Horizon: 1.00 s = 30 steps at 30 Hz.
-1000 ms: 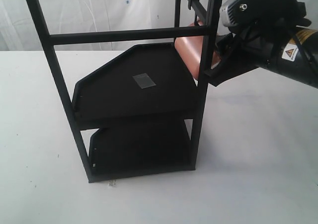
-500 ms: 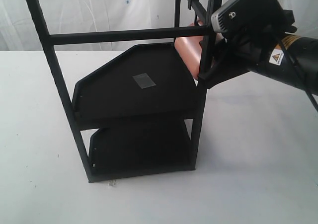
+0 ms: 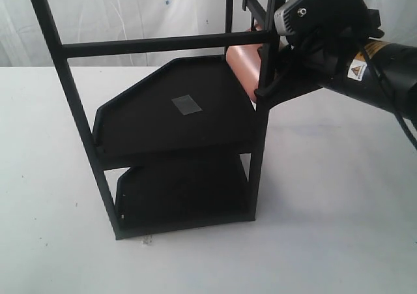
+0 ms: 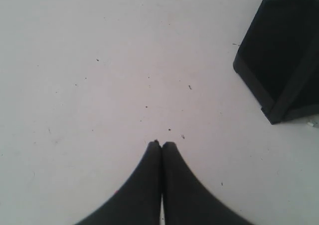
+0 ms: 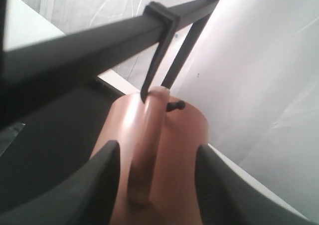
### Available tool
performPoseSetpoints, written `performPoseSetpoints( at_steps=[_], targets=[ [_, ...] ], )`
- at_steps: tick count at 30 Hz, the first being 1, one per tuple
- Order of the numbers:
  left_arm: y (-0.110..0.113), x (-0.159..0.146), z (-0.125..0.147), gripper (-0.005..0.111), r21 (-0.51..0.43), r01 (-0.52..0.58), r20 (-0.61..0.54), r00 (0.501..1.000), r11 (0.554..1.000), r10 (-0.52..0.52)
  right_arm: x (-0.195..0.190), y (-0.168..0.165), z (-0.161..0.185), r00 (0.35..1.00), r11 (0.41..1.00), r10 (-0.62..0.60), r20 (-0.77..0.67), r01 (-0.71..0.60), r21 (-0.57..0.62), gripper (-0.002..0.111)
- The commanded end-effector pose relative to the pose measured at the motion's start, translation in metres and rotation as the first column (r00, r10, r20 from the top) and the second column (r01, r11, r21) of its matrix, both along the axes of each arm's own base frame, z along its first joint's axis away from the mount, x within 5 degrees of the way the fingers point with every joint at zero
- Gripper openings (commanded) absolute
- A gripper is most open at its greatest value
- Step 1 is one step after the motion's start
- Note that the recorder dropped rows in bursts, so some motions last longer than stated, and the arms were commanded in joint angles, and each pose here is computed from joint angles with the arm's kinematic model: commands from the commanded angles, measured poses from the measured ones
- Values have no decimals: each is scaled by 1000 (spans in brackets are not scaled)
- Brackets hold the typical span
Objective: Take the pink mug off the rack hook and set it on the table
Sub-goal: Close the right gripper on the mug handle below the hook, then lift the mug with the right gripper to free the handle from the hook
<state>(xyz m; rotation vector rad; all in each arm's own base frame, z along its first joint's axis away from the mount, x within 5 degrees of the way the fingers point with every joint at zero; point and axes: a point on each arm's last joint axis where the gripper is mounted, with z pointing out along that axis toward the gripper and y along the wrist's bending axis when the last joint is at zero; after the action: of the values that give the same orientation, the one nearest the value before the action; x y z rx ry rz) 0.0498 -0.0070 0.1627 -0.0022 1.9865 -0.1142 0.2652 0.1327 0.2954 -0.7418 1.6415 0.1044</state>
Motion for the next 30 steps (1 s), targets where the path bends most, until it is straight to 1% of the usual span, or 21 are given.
performPoseSetpoints(
  at_steps=[1,4,6,11,24,27,30],
  targets=[
    [0,0,0,0,-8,2,5,1000,1000,-2,4,2,-2,1000,1000,9,11,-9,-2,45],
    [0,0,0,0,-8,2,5,1000,1000,-2,4,3,-1,1000,1000,11,20,-11,3,45],
    [0,0,0,0,-8,2,5,1000,1000,-2,4,3,0,1000,1000,15,26,-15,0,42],
    [0,0,0,0,-8,2,5,1000,1000,-2,4,3,0,999,1000,20,32,-20,-5,31],
    [0,0,0,0,-8,2,5,1000,1000,-2,4,3,1,999,1000,21,37,-21,-2,10],
    [0,0,0,0,-8,2,5,1000,1000,-2,4,3,1,999,1000,21,39,-21,0,4],
    [0,0,0,0,-8,2,5,1000,1000,-2,4,3,1,999,1000,20,39,-20,5,0]
  ],
)
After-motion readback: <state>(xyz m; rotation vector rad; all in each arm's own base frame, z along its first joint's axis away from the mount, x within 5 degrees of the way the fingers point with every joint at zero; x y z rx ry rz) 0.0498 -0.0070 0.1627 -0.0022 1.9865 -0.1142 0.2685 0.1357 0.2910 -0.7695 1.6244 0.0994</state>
